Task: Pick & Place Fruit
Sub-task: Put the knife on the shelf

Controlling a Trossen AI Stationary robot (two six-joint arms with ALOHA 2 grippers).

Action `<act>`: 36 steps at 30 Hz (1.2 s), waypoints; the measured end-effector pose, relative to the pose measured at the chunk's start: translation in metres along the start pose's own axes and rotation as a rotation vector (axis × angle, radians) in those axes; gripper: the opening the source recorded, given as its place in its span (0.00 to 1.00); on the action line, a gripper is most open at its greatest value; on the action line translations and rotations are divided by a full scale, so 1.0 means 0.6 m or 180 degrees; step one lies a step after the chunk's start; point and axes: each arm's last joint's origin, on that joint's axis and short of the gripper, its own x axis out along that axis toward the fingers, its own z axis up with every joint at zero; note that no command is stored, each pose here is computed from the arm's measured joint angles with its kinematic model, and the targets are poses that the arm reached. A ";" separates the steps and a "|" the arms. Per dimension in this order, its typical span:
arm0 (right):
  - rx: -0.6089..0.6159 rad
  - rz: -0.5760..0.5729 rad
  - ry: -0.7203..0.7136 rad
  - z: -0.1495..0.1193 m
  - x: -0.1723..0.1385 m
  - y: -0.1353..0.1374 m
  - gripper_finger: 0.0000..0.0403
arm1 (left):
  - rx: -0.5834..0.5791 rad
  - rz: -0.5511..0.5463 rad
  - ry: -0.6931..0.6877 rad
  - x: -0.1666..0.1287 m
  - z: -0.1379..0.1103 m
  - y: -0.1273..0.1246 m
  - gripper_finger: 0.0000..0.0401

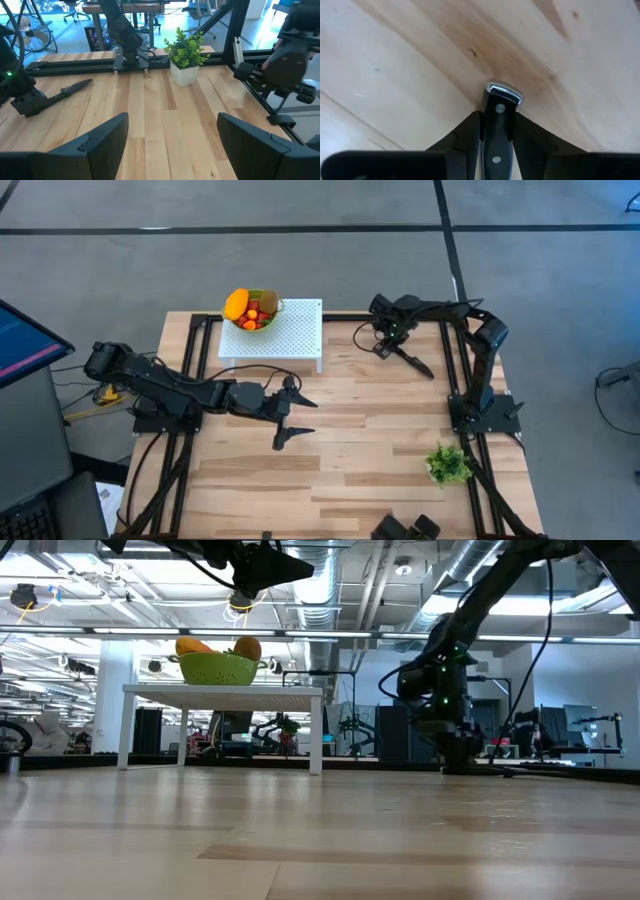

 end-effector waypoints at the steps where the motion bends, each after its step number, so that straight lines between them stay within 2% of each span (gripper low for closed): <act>1: -0.0029 -0.0013 0.0000 0.002 -0.003 0.003 0.24 | 0.0000 0.0000 0.0000 0.000 0.000 0.000 0.74; 7: -0.0333 0.0161 -0.0064 0.024 -0.036 0.044 0.19 | 0.0001 0.0000 0.0005 -0.001 0.000 0.000 0.74; 12: -0.0677 0.0302 -0.0172 0.037 -0.076 0.088 0.20 | -0.0008 0.0000 0.0129 -0.018 0.004 0.003 0.74; 20: -0.1263 0.0325 -0.0423 0.046 -0.159 0.182 0.21 | -0.0060 0.0053 0.0087 -0.099 0.037 0.015 0.74; 27: -0.1635 0.0373 -0.0819 0.045 -0.249 0.245 0.21 | -0.0125 0.0060 -0.0333 -0.173 0.071 0.026 0.74; 31: -0.1885 0.0393 -0.1070 0.039 -0.293 0.272 0.21 | -0.0120 0.0059 -0.0480 -0.198 0.080 0.029 0.74; 36: -0.2403 0.0362 -0.1354 0.030 -0.327 0.302 0.22 | -0.0092 0.0062 -0.0591 -0.212 0.085 0.031 0.74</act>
